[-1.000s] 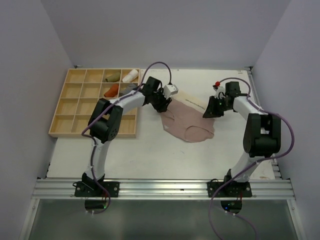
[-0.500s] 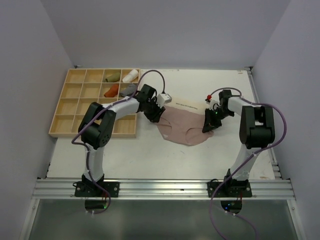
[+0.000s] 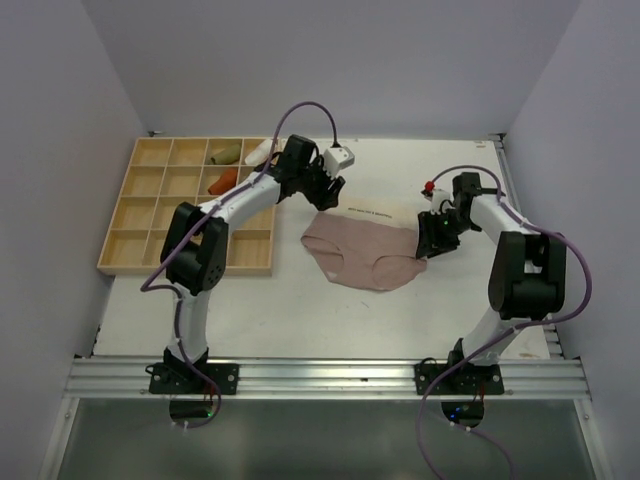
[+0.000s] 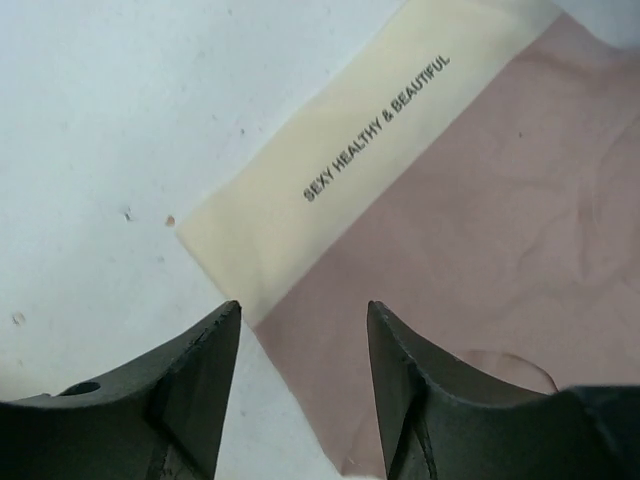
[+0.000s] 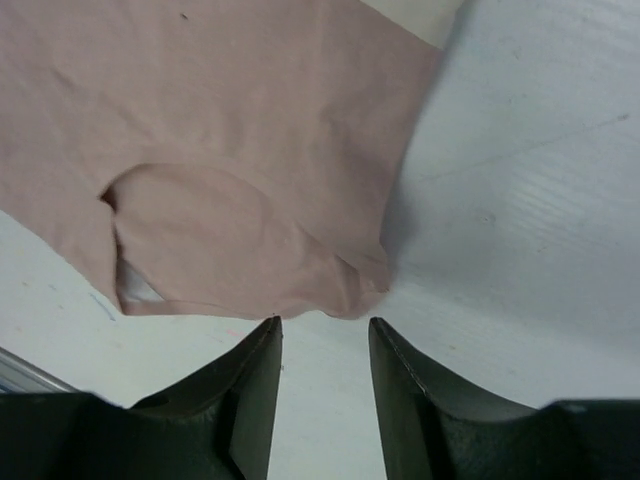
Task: Roll the underwear
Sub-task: Flatten the underwear
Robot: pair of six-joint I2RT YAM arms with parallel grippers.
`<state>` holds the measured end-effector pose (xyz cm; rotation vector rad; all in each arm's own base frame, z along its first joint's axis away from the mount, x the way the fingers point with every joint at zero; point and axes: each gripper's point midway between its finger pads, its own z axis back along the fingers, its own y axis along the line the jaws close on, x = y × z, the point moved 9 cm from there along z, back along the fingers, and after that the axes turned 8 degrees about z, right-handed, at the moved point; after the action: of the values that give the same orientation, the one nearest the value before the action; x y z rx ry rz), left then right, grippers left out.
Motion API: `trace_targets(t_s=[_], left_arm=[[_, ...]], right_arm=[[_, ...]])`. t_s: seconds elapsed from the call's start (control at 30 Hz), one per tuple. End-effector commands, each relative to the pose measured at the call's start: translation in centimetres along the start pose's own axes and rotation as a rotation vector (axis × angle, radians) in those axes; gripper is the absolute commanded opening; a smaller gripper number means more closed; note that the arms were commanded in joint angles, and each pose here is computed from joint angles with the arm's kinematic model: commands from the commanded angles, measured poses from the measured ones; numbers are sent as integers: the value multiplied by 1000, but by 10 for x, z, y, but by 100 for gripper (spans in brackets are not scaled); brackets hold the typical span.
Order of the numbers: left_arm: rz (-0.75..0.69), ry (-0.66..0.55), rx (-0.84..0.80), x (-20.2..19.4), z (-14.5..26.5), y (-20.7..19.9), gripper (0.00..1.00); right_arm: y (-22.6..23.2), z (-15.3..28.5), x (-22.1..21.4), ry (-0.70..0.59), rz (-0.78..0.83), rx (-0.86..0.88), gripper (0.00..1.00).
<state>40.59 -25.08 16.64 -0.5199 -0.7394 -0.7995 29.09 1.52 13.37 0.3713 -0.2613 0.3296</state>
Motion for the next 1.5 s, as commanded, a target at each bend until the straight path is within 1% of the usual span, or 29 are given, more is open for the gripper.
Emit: trace_targets(t_s=[0.0, 0.13, 0.23, 0.37, 0.43, 0.47, 0.53, 0.63, 0.73, 0.83, 1.0, 1.2, 1.33, 1.37, 1.4, 1.47], left_arm=[[-3, -70, -57, 19, -20, 7, 59], [21, -77, -99, 20, -40, 4, 60], [83, -32, -103, 5, -59, 8, 60], [120, 19, -82, -15, -67, 11, 60], [131, 34, -81, -22, -68, 11, 60], [140, 46, -84, -28, -68, 10, 60], [145, 52, -85, -32, -67, 9, 60], [147, 55, -89, -35, -60, 7, 60], [147, 64, -90, -41, -58, 5, 60], [148, 67, -89, -41, -56, 5, 60], [146, 78, -96, -42, -56, 4, 60], [142, 83, -91, -41, -55, 6, 60], [139, 92, -88, -43, -54, 5, 60], [138, 96, -86, -44, -53, 6, 60], [139, 99, -86, -45, -53, 6, 60], [143, 102, -85, -46, -53, 7, 60]], right_arm=[[-12, -3, -11, 57, 49, -110, 45], [-19, -8, -17, 60, 134, -144, 45], [-20, -18, -16, 65, 142, -99, 43], [-18, -29, -13, 39, 144, -65, 41], [-19, -33, -12, 36, 132, -58, 38], [-18, -35, -13, 38, 128, -47, 35], [-19, -38, -15, 43, 110, -45, 35], [-24, -33, -15, 14, 71, -25, 42], [-28, -23, -10, -52, 82, -14, 41], [-32, -19, -4, -84, 118, -15, 41], [-38, -29, -3, -51, 174, 29, 38], [-35, -37, -8, -11, 230, 147, 36], [-38, -43, -20, 43, 256, 137, 32], [-41, -44, -22, 57, 268, 118, 29], [-41, -43, -24, 61, 279, 106, 22], [-42, -40, -23, 62, 291, 82, 14]])
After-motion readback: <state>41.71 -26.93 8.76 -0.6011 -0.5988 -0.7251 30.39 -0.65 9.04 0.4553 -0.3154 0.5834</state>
